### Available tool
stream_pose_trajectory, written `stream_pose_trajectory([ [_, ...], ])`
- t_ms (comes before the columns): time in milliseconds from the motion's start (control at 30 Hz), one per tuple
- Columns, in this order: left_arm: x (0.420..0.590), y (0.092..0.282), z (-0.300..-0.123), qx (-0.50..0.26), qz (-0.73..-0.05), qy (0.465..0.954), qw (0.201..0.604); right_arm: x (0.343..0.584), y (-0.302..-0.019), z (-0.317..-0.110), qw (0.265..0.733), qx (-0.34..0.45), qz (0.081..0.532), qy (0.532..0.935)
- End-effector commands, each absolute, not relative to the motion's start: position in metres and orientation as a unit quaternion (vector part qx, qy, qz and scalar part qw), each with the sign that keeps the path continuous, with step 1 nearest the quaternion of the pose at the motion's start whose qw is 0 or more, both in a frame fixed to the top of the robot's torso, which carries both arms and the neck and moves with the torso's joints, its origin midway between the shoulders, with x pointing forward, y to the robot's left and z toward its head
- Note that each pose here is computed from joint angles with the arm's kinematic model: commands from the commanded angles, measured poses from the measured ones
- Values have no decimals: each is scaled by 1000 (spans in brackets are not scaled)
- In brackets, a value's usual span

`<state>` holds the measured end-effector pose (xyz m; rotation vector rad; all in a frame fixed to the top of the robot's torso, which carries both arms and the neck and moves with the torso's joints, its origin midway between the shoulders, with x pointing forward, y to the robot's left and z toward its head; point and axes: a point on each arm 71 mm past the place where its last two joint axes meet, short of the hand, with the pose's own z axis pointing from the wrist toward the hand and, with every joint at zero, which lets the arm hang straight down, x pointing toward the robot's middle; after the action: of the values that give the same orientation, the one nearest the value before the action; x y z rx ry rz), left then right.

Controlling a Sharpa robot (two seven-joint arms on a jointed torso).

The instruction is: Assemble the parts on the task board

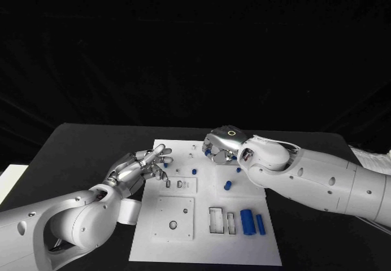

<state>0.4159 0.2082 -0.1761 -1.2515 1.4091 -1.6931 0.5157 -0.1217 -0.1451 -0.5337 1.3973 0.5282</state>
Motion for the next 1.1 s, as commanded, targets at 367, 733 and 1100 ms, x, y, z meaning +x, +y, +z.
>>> stream_pose_trajectory([
  [367, 417, 206, -173, -466, -644, 527, 299, 529, -107, -141, 718, -235, 237, 610],
  [733, 417, 206, -170, -465, -646, 526, 300, 534, -98, -137, 726, -234, 242, 600],
  [1100, 417, 206, -169, -464, -647, 526, 300, 536, -94, -132, 732, -232, 244, 592],
])
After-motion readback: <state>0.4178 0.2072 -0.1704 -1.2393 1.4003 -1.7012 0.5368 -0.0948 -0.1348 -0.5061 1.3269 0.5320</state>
